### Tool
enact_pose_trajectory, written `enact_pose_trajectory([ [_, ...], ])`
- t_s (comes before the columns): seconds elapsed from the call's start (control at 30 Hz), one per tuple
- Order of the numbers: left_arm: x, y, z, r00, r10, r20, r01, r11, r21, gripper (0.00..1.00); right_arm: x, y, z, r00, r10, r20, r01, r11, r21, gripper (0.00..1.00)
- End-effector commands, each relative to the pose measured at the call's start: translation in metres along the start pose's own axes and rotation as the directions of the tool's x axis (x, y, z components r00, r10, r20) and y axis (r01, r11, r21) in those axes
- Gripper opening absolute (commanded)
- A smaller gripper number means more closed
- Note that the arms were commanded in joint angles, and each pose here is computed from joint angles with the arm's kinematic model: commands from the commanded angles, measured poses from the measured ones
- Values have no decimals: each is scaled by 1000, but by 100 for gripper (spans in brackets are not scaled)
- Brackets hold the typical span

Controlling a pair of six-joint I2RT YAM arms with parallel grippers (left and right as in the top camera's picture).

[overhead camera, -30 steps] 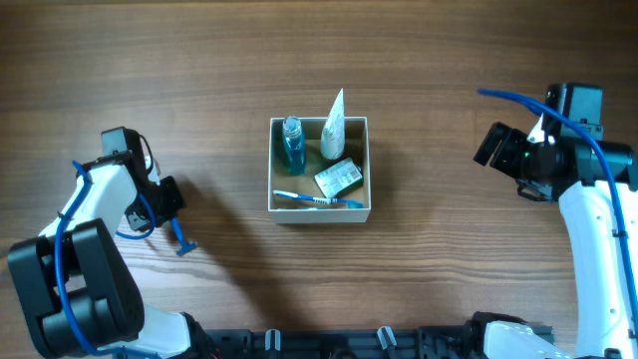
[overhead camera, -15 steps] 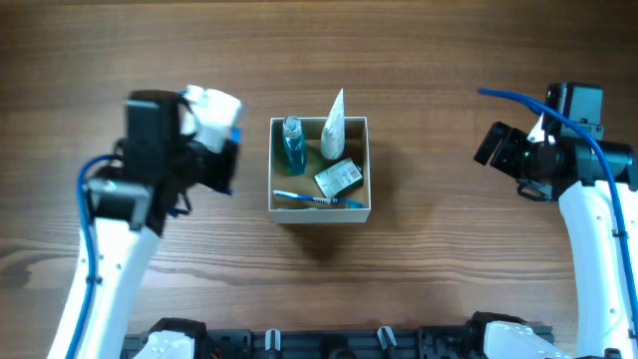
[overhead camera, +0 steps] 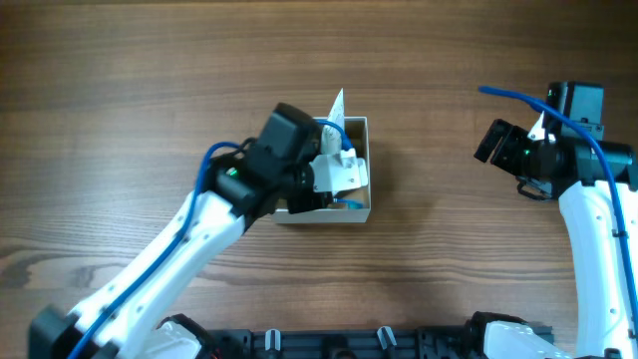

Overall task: Pack container
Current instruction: 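Place the razor into the box and withdraw the left gripper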

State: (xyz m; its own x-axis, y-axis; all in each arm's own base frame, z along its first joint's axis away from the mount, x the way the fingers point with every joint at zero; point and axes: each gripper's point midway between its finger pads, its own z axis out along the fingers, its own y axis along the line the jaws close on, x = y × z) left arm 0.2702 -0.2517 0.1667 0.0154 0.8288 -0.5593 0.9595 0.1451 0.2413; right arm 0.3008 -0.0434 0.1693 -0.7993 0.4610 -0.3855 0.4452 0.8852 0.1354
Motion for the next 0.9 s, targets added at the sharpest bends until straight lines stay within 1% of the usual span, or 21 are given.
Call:
enact_pose_trajectory([
  [0.0, 10, 2, 26, 999, 20, -46, -18, 999, 30, 4, 1, 0, 2, 1000, -10, -11, 10, 1000, -3, 100],
  [0.1, 17, 0, 35, 997, 4, -71, -1, 999, 49, 4, 1, 0, 2, 1000, -10, -11, 10, 1000, -3, 100],
  [0.13, 20, 2, 36, 997, 5, -83, -2, 999, 40, 13, 1, 0, 2, 1000, -10, -11, 10, 1000, -3, 100],
  [0.17, 21, 3, 36, 996, 5, -91, -2, 999, 33, 20, 1, 0, 2, 1000, -10, -11, 10, 1000, -3, 100],
  [0.23, 24, 6, 35, 994, -6, -109, 7, 1000, 14, 45, 1, 0, 2, 1000, -10, -11, 10, 1000, -3, 100],
  [0.3, 25, 7, 34, 993, -37, -115, 38, 999, 2, 59, 1, 0, 2, 1000, -13, -12, 13, 1000, -3, 100],
  [0.33, 24, 9, 32, 991, -64, -115, 63, 998, -12, 100, 2, 0, 2, 1000, -13, -14, 13, 1000, -2, 100],
  [0.43, 16, 14, 17, 991, -104, -86, 100, 993, -55, 100, 2, -1, 2, 1000, -17, -14, 17, 1000, -2, 100],
  [0.47, 12, 18, 7, 990, -125, -70, 118, 989, -90, 100, 2, 0, 2, 1000, -20, -14, 20, 1000, -2, 100],
  [0.5, 9, 24, -3, 986, -159, -57, 150, 979, -134, 100, 2, 0, 2, 999, -33, -13, 33, 999, -3, 100],
  [0.57, 10, 43, -35, 964, -265, -27, 248, 928, -278, 100, 1, 0, 2, 996, -87, -10, 87, 996, -3, 100],
  [0.63, 24, 60, -69, 912, -410, 30, 387, 833, -395, 100, 0, 0, 2, 995, -95, -6, 95, 995, -4, 100],
  [0.67, 34, 67, -84, 874, -480, 68, 461, 779, -425, 100, -2, 2, 2, 995, -97, 2, 97, 995, -9, 100],
  [0.7, 49, 77, -99, 810, -574, 119, 559, 694, -454, 100, -3, 6, 2, 994, -112, 14, 112, 994, -17, 100],
  [0.73, 62, 85, -109, 755, -637, 159, 624, 621, -474, 100, -5, 11, 2, 990, -136, 26, 136, 990, -25, 100],
  [0.77, 82, 98, -122, 665, -714, 218, 705, 506, -496, 100, -9, 23, 1, 984, -169, 54, 171, 984, -44, 100],
  [0.8, 97, 105, -130, 608, -753, 252, 745, 431, -509, 100, -10, 31, 0, 978, -196, 72, 200, 978, -57, 100],
  [0.83, 110, 110, -135, 562, -780, 275, 771, 374, -516, 100, -12, 42, -1, 969, -229, 96, 236, 969, -70, 100],
  [0.87, 121, 115, -140, 533, -795, 287, 784, 338, -520, 100, -14, 50, -2, 962, -247, 118, 257, 963, -79, 100],
])
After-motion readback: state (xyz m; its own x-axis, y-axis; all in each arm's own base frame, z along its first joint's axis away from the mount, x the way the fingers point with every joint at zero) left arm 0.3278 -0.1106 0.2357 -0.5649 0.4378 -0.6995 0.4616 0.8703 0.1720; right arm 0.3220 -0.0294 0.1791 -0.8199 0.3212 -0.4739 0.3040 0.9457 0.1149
